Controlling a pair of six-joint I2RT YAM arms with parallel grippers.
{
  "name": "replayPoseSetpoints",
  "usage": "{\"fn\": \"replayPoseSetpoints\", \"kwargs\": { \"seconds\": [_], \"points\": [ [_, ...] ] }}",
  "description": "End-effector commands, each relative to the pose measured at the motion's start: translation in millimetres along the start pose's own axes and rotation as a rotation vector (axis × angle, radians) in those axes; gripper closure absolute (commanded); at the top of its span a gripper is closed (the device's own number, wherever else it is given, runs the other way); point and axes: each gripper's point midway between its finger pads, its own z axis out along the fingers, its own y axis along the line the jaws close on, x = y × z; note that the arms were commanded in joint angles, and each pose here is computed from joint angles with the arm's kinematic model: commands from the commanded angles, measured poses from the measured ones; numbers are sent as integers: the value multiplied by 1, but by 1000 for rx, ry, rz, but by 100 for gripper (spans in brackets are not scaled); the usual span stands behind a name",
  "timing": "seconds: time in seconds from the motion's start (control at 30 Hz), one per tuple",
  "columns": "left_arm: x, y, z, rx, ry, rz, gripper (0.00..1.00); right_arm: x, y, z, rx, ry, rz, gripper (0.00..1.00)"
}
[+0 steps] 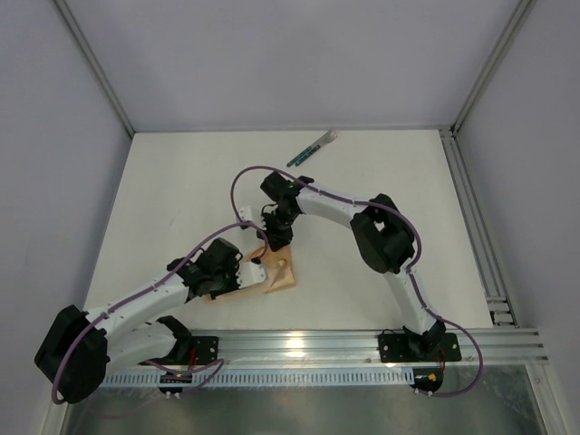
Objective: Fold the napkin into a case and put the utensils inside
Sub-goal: Fold the smaller-rectangle-folded napkin at the center of the board.
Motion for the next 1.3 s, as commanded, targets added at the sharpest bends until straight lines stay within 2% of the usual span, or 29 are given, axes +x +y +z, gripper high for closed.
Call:
{"fn": "replayPoseSetpoints", "kwargs": {
  "seconds": [0.0, 0.2, 0.33, 0.53, 0.6, 0.67, 0.7, 0.73, 0.77, 0.83, 1.07, 1.17, 1.27],
  "points": [
    [-10, 24, -9, -103, -18, -22, 100, -9, 0, -12, 24, -11, 30, 80],
    [-21, 50, -14, -211, -43, -92, 100, -22, 2, -21, 81, -78, 87, 96],
    [-21, 63, -17, -268, -42, -123, 100, -9, 10, -20, 120, -78, 143, 96],
    [-24, 62, -21, -249, -62, -155, 92, -5, 13, -23, 205, -127, 240, 96],
    [-25, 59, -21, -229, -64, -154, 99, -7, 14, -22, 210, -146, 248, 96],
    [-23, 55, -19, -206, -59, -143, 100, -9, 14, -22, 218, -160, 261, 96],
    [-22, 54, -19, -204, -56, -138, 100, -7, 16, -20, 219, -157, 267, 93],
    [-19, 52, -17, -203, -49, -135, 100, -9, 14, -23, 235, -165, 269, 82],
    [-17, 51, -15, -203, -43, -133, 100, -11, 11, -25, 253, -179, 291, 66],
    [-16, 49, -14, -199, -43, -147, 100, -14, 9, -35, 300, -202, 302, 59],
    [-13, 42, -15, -183, -55, -184, 100, -56, 5, -105, 459, -378, 265, 51],
    [-8, 37, -14, -172, -45, -190, 100, -60, 28, -114, 413, -415, 294, 49],
    [-8, 36, -16, -165, -49, -188, 100, -46, 55, -105, 397, -382, 365, 49]
  ]
}}
